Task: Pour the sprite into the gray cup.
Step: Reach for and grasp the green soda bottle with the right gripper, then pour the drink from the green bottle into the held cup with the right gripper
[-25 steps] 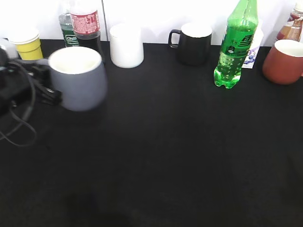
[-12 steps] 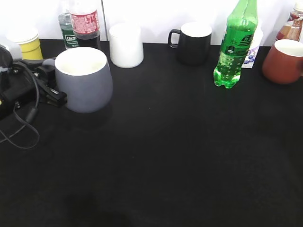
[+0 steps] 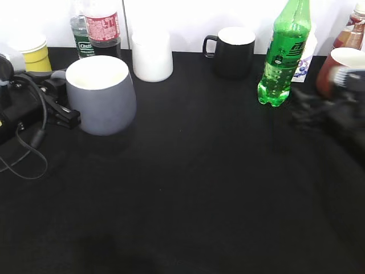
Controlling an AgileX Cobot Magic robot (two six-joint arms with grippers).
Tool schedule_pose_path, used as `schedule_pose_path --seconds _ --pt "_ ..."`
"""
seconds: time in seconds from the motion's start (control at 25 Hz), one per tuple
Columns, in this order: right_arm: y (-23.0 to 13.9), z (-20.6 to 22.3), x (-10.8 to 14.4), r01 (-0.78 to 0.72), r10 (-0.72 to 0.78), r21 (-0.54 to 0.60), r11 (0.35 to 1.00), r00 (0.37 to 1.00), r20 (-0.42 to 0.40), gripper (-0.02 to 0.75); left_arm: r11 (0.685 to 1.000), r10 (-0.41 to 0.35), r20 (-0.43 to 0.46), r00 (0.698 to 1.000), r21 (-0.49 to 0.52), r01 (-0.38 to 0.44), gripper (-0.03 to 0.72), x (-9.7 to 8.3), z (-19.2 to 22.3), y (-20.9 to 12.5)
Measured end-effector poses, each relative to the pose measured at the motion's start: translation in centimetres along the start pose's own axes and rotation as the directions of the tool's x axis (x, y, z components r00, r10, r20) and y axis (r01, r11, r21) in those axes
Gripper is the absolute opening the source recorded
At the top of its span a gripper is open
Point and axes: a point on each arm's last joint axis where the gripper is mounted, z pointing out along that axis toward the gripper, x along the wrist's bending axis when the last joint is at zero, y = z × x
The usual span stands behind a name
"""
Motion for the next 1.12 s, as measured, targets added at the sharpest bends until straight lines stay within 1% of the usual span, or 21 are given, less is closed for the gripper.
schedule_pose_path --seconds 0.12,0.24,0.28,0.36,0.52,0.6,0.72,0.76,0.84,0.88,0.92,0.96,1.0,1.04,1.12 --pt "0.2 3.6 0.9 -0.001 0.0 -0.034 0.999 0.999 -0.037 0.671 1.0 -0.005 0.001 1.0 0.0 0.005 0.085 0.0 0.0 0.0" --pt "0.2 6.4 1.4 -0.006 0.004 -0.042 0.999 0.999 -0.045 0.671 1.0 -0.005 0.001 1.0 0.0 0.005 0.085 0.0 0.0 0.0" --pt "0.1 7.2 1.6 -0.007 0.005 -0.045 0.999 0.999 -0.045 0.671 1.0 -0.004 0.002 1.0 0.0 0.004 0.085 0.0 0.0 0.0" --pt "-0.2 8.7 1.5 -0.028 0.028 -0.053 0.998 1.0 -0.009 0.671 1.0 -0.004 0.002 1.0 0.0 0.004 0.085 0.0 0.0 0.0" --pt "-1.1 11.3 1.8 -0.035 0.035 -0.059 0.998 0.999 -0.003 0.661 1.0 -0.002 0.006 1.0 0.0 0.002 0.085 -0.1 0.0 0.0" --pt "-1.9 12.0 1.9 -0.034 0.034 -0.054 0.998 0.999 -0.002 0.615 1.0 -0.001 0.007 1.0 0.0 0.001 0.085 -0.1 0.0 0.0" --pt "-2.2 12.1 1.9 -0.025 0.025 -0.055 0.998 1.0 0.0 0.482 1.0 -0.001 0.007 1.0 0.0 0.001 0.085 -0.1 0.0 0.0" --pt "-2.2 12.1 1.9 0.001 -0.001 -0.06 0.998 1.0 0.001 0.445 1.0 -0.001 0.007 1.0 0.0 0.001 0.085 -0.1 0.0 0.0" --pt "-2.1 11.8 1.9 0.029 -0.029 -0.064 0.997 1.0 -0.005 0.417 1.0 -0.001 0.008 1.0 0.0 0.001 0.085 -0.1 0.0 0.0" --pt "-1.4 11.1 2.0 0.041 -0.043 -0.071 0.997 0.999 -0.024 0.417 1.0 0.003 0.014 1.0 0.001 -0.003 0.085 -0.1 0.0 0.0" --pt "0.0 10.4 2.3 0.059 -0.066 -0.102 0.993 0.996 -0.065 0.415 1.0 0.013 0.034 0.999 0.001 -0.013 0.085 -0.3 0.0 0.0" --pt "1.7 9.3 2.8 0.087 -0.106 -0.149 0.985 0.986 -0.125 0.415 1.0 0.025 0.067 0.997 0.002 -0.026 0.085 -0.6 0.0 0.0" --pt "3.2 8.4 3.3 0.115 -0.149 -0.189 0.975 0.972 -0.182 0.415 1.0 0.018 0.084 0.996 0.003 -0.018 0.085 -0.8 0.0 0.0" --pt "4.3 7.8 4.0 0.158 -0.21 -0.212 0.964 0.945 -0.252 0.415 1.0 0.007 0.095 0.995 0.005 -0.007 0.085 -0.9 0.0 0.0" --pt "4.6 7.2 5.4 0.25 -0.322 -0.237 0.939 0.882 -0.343 0.415 1.0 0.014 0.136 0.991 0.008 -0.015 0.085 -1.2 -0.1 -0.1"
